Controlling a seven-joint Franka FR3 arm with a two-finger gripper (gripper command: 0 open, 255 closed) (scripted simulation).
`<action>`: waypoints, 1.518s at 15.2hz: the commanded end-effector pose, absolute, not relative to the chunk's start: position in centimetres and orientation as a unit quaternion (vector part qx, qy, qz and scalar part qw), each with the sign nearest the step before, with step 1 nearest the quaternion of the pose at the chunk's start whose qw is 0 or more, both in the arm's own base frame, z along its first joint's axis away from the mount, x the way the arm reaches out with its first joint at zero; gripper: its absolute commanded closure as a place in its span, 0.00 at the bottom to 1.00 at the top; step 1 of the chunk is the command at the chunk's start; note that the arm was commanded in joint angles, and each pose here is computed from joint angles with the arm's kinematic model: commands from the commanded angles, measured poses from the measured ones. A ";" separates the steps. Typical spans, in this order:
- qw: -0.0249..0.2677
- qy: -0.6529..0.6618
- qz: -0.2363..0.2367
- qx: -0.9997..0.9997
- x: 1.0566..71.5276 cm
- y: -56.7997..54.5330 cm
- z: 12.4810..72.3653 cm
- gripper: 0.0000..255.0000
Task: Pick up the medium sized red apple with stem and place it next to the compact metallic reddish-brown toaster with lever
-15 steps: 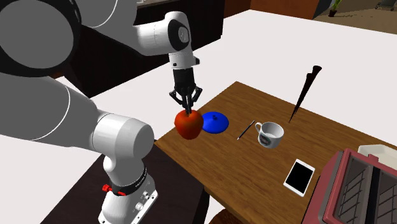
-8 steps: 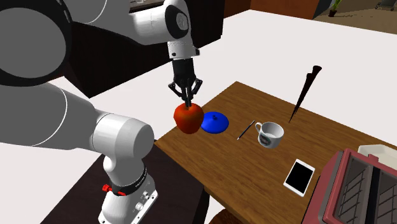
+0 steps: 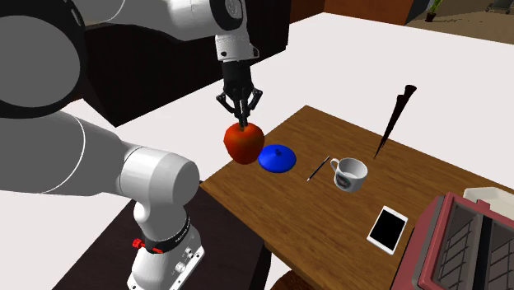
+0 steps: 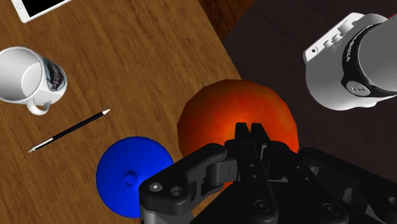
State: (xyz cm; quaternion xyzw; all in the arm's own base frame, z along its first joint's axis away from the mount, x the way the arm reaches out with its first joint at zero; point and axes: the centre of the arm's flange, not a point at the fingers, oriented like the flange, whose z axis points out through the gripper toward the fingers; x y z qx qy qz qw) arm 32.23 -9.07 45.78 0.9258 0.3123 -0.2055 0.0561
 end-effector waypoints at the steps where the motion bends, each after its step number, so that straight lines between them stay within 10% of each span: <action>1: 0.056 0.312 -0.206 0.926 32.2 -9.0 46.9 1.00; 23: 0.056 0.312 -0.206 0.926 32.2 -10.3 57.7 1.00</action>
